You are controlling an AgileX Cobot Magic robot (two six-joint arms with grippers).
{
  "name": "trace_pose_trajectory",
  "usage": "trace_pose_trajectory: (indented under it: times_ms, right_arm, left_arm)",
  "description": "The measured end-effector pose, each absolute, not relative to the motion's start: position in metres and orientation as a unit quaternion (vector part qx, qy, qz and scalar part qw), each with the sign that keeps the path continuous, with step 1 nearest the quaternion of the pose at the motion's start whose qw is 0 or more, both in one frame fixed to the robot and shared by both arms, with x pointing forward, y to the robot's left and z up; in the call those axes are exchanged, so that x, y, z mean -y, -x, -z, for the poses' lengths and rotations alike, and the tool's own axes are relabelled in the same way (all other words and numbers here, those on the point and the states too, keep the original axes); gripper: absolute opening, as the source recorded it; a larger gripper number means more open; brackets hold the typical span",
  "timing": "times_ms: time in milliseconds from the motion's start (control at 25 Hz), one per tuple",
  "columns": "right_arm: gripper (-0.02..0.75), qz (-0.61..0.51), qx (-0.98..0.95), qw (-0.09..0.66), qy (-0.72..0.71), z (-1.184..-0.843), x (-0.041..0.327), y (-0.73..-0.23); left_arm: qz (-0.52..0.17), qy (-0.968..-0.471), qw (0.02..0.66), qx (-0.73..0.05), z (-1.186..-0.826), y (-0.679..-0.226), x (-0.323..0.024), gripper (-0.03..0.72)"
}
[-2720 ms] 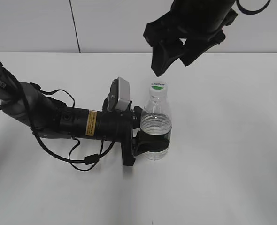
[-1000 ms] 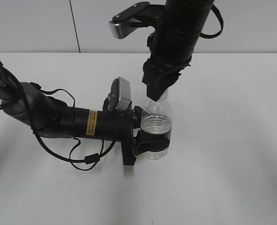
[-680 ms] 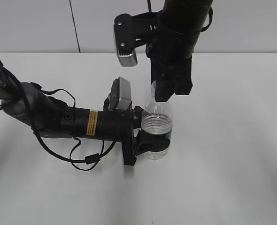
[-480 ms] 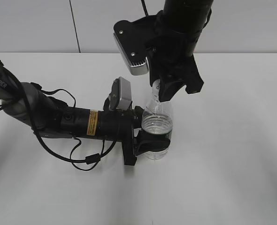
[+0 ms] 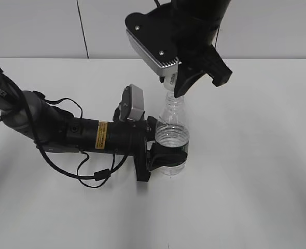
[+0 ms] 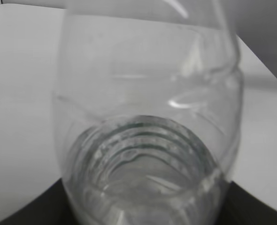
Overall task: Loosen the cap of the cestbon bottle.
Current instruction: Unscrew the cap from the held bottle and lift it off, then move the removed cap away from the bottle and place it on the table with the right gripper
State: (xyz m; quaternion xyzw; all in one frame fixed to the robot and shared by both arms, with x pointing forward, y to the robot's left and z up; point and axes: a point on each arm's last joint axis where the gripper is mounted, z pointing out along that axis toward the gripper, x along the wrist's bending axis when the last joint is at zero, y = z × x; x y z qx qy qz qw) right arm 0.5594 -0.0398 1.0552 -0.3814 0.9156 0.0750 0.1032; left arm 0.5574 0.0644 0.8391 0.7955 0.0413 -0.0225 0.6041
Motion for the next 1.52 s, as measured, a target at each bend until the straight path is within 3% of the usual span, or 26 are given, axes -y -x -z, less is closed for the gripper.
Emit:
trace_pose_trajectory:
  times_ms: [440,640,1040,1320,1520]
  right_arm:
    - [0.298,-0.089,-0.925,0.142,0.341,-1.084,0.044,-0.555]
    - [0.298,-0.095,-0.974,0.141,0.147,-1.09,0.049,-0.556]
    - [0.298,-0.149,-0.887,0.081,-0.43,-1.09,0.052,-0.558]
    - [0.298,-0.157,-0.844,0.064,-0.508,-1.09,0.057,-0.562]
    - [0.298,-0.154,-0.815,0.073,-0.554,-1.09,0.094,-0.586]
  left_arm:
    - [0.021,-0.796,0.603,-0.038,-0.839,-0.557,-0.064,0.381]
    - [0.022,-0.796,0.603,-0.039,-0.839,-0.557,-0.064,0.381]
    - [0.022,-0.796,0.603,-0.04,-0.839,-0.557,-0.064,0.381]
    - [0.022,-0.796,0.603,-0.04,-0.839,-0.557,-0.064,0.381]
    - [0.022,-0.796,0.603,-0.04,-0.839,-0.557,-0.064,0.381]
